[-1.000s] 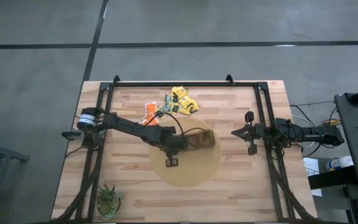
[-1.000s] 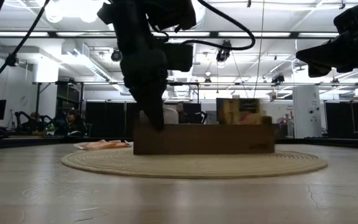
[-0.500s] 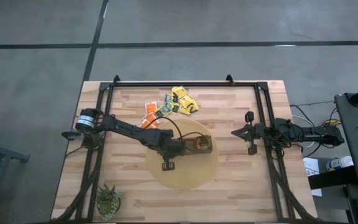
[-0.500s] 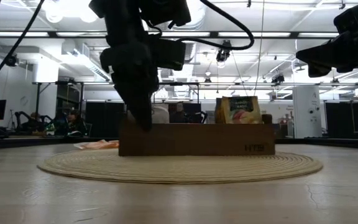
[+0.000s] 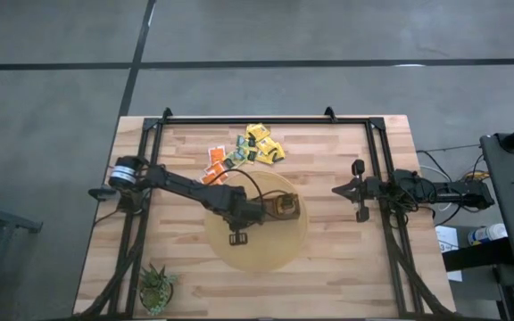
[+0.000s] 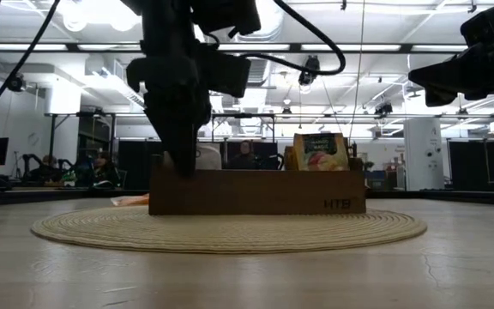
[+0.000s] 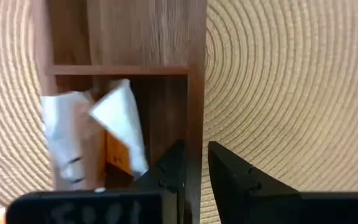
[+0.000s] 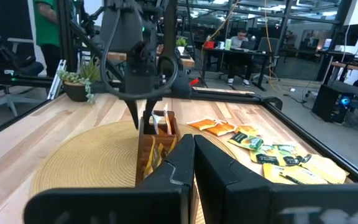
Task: Pick & Place Tea
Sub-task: Put the white and orange tea bag into the wooden organizer
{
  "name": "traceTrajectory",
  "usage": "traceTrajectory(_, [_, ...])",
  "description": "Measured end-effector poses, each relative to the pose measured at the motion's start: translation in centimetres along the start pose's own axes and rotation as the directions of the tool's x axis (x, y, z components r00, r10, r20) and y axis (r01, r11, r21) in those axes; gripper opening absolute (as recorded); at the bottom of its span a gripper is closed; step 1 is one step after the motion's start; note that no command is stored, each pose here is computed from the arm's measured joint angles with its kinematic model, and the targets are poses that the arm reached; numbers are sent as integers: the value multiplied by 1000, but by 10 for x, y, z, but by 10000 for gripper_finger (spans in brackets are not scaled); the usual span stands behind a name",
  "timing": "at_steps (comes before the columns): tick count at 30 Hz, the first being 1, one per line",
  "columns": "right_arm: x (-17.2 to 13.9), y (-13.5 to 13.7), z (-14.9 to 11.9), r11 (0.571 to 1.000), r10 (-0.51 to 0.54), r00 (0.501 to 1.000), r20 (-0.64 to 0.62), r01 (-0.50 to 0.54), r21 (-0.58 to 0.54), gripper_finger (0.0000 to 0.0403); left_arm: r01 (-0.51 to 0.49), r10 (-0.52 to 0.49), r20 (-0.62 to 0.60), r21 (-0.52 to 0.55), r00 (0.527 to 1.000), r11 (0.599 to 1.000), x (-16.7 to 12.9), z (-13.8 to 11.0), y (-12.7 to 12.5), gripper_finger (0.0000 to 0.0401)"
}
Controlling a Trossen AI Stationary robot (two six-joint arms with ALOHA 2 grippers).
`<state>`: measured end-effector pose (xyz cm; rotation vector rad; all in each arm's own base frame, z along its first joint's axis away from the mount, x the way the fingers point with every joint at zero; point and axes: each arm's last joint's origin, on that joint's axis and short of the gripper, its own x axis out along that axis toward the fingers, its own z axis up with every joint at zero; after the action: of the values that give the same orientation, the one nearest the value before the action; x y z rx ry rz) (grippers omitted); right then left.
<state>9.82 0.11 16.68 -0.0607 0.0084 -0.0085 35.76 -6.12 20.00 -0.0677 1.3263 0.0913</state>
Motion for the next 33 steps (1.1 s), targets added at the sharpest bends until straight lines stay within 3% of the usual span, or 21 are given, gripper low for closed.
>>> traceTrajectory(33, [0,0,0,1000,0,1000,0,0,0,9,0,0,26,0,1000,1000,-2,3,0,67])
